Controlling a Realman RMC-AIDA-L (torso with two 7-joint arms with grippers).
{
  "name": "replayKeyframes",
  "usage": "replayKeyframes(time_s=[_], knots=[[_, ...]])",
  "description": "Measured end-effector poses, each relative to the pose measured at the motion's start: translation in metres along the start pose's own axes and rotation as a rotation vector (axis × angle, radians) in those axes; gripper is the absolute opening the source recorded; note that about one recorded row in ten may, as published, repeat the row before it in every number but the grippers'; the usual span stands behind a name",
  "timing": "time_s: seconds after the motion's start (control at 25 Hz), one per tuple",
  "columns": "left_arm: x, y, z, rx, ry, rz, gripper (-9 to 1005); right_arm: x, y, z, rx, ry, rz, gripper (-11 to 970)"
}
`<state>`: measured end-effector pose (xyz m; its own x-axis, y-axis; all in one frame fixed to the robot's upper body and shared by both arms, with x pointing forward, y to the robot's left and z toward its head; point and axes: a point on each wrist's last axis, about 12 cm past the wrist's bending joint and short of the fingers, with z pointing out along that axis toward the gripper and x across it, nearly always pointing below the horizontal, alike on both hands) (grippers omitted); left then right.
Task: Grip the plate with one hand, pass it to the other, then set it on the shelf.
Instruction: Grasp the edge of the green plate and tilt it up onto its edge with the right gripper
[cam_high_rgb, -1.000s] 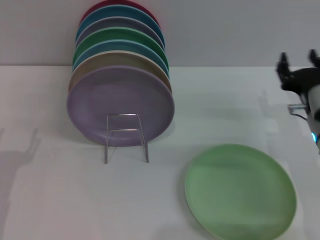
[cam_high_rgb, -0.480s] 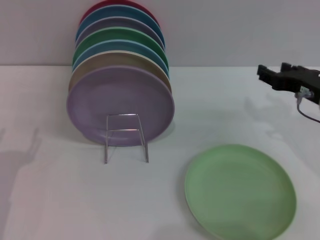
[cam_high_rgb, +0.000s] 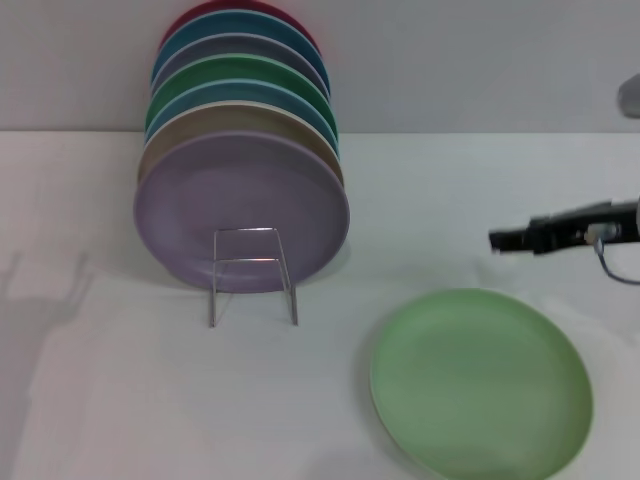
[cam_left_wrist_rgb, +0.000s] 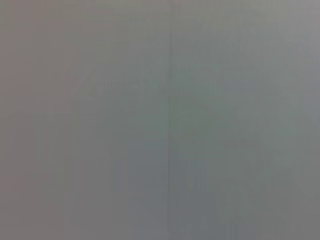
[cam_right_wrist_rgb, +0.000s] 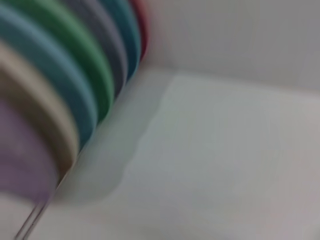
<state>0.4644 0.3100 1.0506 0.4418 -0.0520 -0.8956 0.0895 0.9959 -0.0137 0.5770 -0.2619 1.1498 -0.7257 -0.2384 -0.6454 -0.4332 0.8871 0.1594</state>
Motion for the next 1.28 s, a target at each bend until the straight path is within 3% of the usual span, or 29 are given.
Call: replayKeyframes(time_s=[0.28,0.52,1.28], knots=[[0.000,0.000,0.001,0.001,-0.001,0.004,836,0.006,-0.003,-0.019,-0.061,0.137,0.088,631],[0.000,-0.001,0.004,0.000,-0.009,0.003,835,0.012,-0.020,-0.032,0.013,0.248,0.142,632],[0.000,-0.001,0.010,-0.001,-0.018,0.009,835,0.034,-0.018,-0.012,-0.047,0.363,0.203,626]])
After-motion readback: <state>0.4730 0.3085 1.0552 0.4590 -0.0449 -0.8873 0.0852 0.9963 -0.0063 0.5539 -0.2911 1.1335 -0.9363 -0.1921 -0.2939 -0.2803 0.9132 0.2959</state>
